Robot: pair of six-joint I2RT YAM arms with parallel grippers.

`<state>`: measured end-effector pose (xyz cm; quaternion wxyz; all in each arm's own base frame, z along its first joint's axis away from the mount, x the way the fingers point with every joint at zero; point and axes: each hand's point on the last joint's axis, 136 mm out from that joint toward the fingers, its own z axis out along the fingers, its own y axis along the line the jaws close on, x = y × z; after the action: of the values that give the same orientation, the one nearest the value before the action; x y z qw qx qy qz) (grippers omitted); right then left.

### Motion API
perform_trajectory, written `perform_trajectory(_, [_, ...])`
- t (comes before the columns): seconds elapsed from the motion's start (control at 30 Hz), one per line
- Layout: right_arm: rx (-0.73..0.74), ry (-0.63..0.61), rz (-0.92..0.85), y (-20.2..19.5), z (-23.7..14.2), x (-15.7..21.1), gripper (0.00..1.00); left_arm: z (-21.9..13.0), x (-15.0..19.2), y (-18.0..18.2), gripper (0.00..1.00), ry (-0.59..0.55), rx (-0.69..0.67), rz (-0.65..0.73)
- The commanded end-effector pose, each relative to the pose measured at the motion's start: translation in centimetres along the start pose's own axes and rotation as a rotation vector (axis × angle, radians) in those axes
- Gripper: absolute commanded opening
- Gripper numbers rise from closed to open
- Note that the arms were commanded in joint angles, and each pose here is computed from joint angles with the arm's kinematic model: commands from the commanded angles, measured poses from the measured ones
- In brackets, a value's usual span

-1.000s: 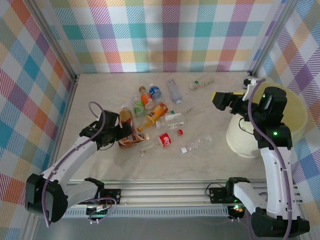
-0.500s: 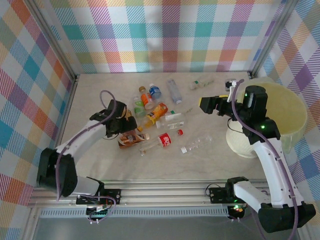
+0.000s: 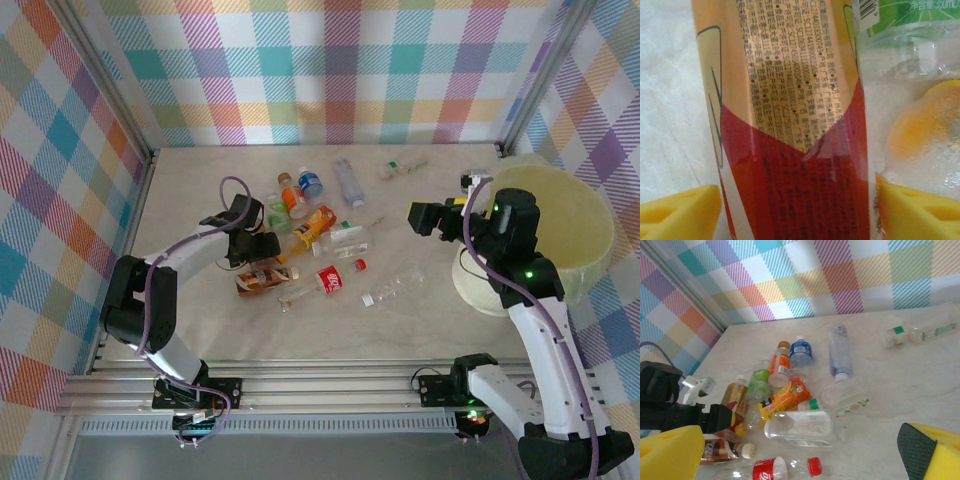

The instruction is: Put the plastic bottles in the bin

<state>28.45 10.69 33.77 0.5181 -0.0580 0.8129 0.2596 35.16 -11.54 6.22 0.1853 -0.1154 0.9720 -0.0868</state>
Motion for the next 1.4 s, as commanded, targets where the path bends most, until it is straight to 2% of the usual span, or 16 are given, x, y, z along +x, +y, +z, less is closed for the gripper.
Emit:
perform_trajectory(0.0, [0.036,-0.021,-0.038,-0.6,-0.1,-0.2,1.0,0.9,-0.3,0.5,0.77,-0.003,0.021,-0.009])
perform_trajectory(0.2, [0.027,0.0,-0.025,-0.7,0.6,0.4,1.0,1.7,-0.4,1.5,0.8,0.007,-0.028,-0.001])
perform_trajectory(0.33, [0.051,-0.034,0.0,-1.3,0.8,0.0,1.0,2.3,-0.3,1.7,0.79,0.024,-0.039,0.006])
perform_trajectory(0.53, [0.039,-0.043,-0.008,-1.1,0.9,-0.1,1.0,0.7,-1.3,1.2,0.67,-0.024,-0.016,0.036])
perform_trajectory(0.67, [-0.044,-0.095,0.012,0.4,0.6,-0.8,1.0,-1.9,-2.7,0.7,0.62,-0.076,-0.01,0.065])
perform_trajectory(0.77, [-0.135,-0.144,-0.006,1.9,0.3,-1.5,1.0,-4.8,-3.6,-1.0,0.6,-0.124,0.071,0.079])
perform_trajectory(0.83, [-0.167,-0.127,0.005,2.5,0.4,-1.5,1.0,-6.8,-4.1,-2.2,0.59,-0.168,0.128,0.095])
perform_trajectory(1.07, [-0.272,0.049,0.155,4.0,2.3,-0.7,1.0,-14.2,-2.9,-9.9,0.55,-0.301,0.419,0.293])
perform_trajectory(1.23, [-0.287,0.146,0.248,4.5,3.4,-0.1,1.0,-17.8,-0.9,-14.7,0.52,-0.369,0.543,0.438])
perform_trajectory(1.37, [-0.37,0.215,0.281,6.5,3.8,0.5,1.0,-20.3,0.8,-18.3,0.52,-0.409,0.624,0.564])
